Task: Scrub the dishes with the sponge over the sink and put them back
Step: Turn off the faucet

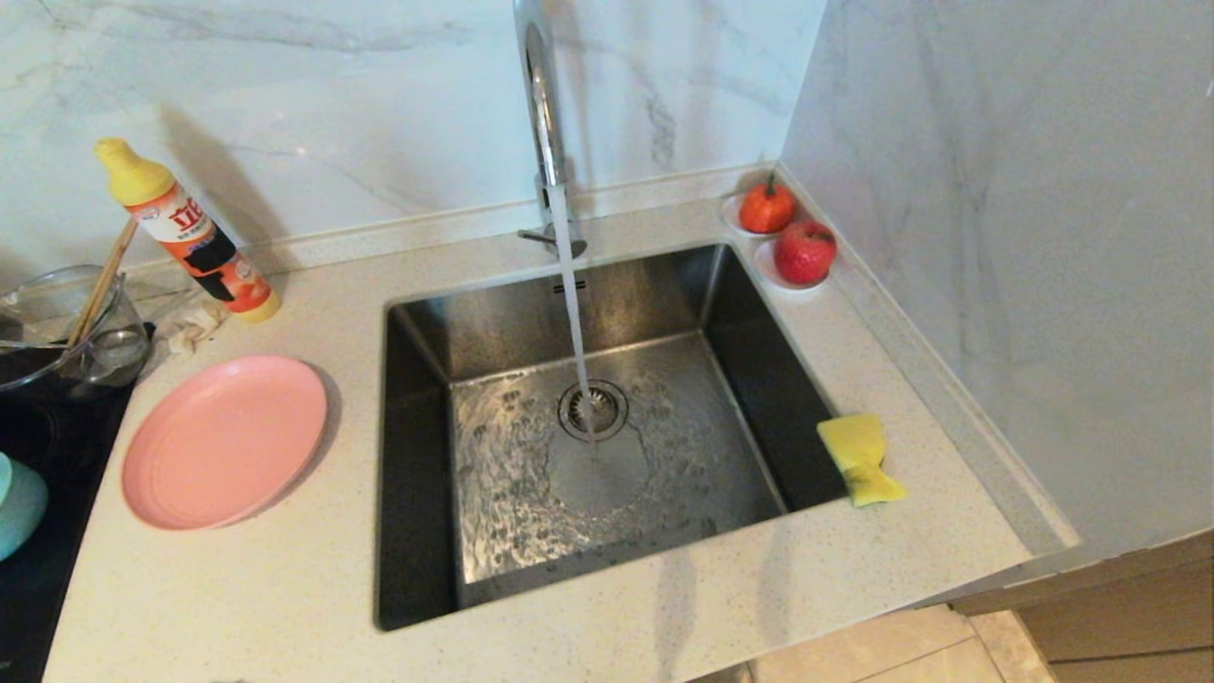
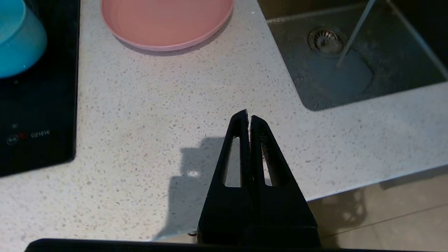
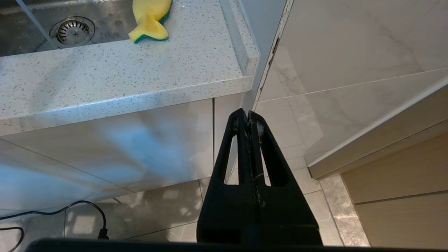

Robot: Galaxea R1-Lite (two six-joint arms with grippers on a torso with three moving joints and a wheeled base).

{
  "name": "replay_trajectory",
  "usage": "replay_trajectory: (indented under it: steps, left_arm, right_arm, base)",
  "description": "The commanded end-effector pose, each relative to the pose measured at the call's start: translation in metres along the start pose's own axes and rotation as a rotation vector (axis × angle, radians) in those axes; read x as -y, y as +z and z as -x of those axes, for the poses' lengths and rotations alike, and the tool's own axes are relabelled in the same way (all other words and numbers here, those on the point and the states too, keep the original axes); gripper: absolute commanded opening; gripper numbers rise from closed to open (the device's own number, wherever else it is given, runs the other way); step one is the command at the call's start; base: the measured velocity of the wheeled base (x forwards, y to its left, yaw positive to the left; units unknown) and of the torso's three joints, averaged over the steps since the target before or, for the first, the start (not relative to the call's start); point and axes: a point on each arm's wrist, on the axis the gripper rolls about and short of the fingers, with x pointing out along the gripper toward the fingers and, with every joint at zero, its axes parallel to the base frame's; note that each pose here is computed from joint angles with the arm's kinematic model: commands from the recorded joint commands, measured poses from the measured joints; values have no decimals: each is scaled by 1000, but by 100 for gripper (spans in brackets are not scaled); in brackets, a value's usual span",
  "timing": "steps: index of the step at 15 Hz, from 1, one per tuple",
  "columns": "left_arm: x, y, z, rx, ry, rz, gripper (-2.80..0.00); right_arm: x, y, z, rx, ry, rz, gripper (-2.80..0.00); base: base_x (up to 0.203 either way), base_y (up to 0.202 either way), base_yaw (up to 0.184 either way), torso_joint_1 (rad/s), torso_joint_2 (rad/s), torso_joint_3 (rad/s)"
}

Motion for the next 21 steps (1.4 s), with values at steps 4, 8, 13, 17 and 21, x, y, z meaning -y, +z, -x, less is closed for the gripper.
replay_trajectory:
  steps: [4,8,13,17,21]
  left_arm:
    - [-3,80,20,158,-31,-56,-280]
    - [-8,173,-20,87,-84,-53,-280]
    - [-10,231,-162,-178,-176,123,-280]
    - [10,243,-277,-341,-237,335,-280]
    - [49,221,-342,-486,-289,502,-280]
  right_arm:
    - [0,0,0,-2,0,-1,-280]
    - [0,0,0,-3,0,-1,-280]
    - [0,0,0,-2,0,-1,-280]
    - [0,0,0,-3,0,-1,-280]
    - [0,0,0,-2,0,-1,-280]
  base:
    - [0,0,0,0,0,0]
    - [0,0,0,0,0,0]
    - [0,0,0,0,0,0]
    - [0,0,0,0,0,0]
    - [0,0,0,0,0,0]
